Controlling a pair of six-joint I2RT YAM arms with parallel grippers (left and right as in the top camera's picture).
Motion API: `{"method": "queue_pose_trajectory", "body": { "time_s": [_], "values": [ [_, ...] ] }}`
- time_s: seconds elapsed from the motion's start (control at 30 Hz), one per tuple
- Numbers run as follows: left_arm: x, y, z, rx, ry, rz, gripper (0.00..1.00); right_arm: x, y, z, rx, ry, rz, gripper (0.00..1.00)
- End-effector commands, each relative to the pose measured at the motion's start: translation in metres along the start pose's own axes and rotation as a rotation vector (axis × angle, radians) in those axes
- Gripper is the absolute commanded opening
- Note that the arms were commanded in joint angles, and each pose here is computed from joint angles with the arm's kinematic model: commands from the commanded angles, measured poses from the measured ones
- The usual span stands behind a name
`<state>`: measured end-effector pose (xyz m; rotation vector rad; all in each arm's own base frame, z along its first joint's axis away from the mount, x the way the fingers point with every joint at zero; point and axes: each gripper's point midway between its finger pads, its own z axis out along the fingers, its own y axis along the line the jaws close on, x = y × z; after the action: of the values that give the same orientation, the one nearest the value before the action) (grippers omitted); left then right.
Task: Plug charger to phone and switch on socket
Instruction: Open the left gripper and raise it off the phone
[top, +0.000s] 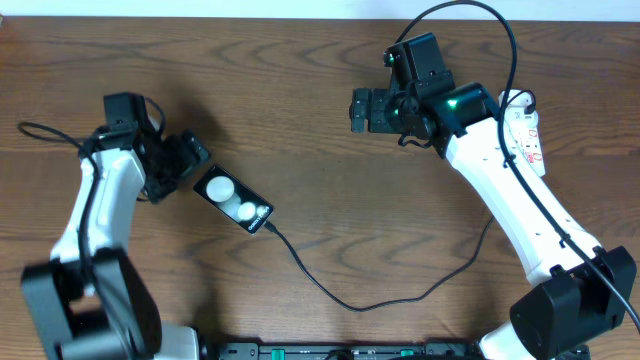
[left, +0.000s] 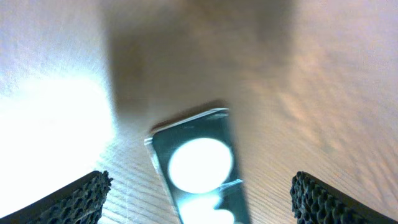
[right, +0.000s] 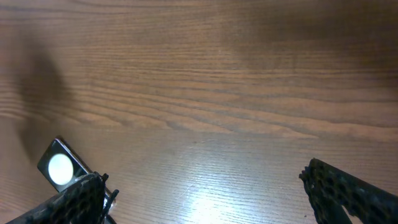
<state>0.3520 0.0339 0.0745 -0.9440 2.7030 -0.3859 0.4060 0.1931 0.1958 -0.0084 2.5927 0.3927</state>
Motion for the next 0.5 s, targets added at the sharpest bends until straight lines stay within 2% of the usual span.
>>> {"method": "queue_pose_trajectory", "body": {
  "time_s": [0.0,0.1,0.2,0.47],
  "values": [
    [-0.01,-0.047,-0.051,0.075,-0.155,0.276,0.95,-0.008,0.004,-0.009,-0.008,-0.036,0.003,0.99],
    [-0.004,-0.076,-0.079,0.142,-0.242,0.381,0.95,-0.013,0.006,-0.009,-0.017,-0.055,0.002,0.99],
    [-0.002,-0.093,-0.098,0.19,-0.307,0.421,0.95,-0.014,0.006,-0.01,-0.019,-0.061,0.002,0.99],
    [-0.003,-0.101,-0.118,0.225,-0.367,0.439,0.95,-0.015,0.005,-0.01,-0.009,-0.066,0.002,0.99]
  ]
}}
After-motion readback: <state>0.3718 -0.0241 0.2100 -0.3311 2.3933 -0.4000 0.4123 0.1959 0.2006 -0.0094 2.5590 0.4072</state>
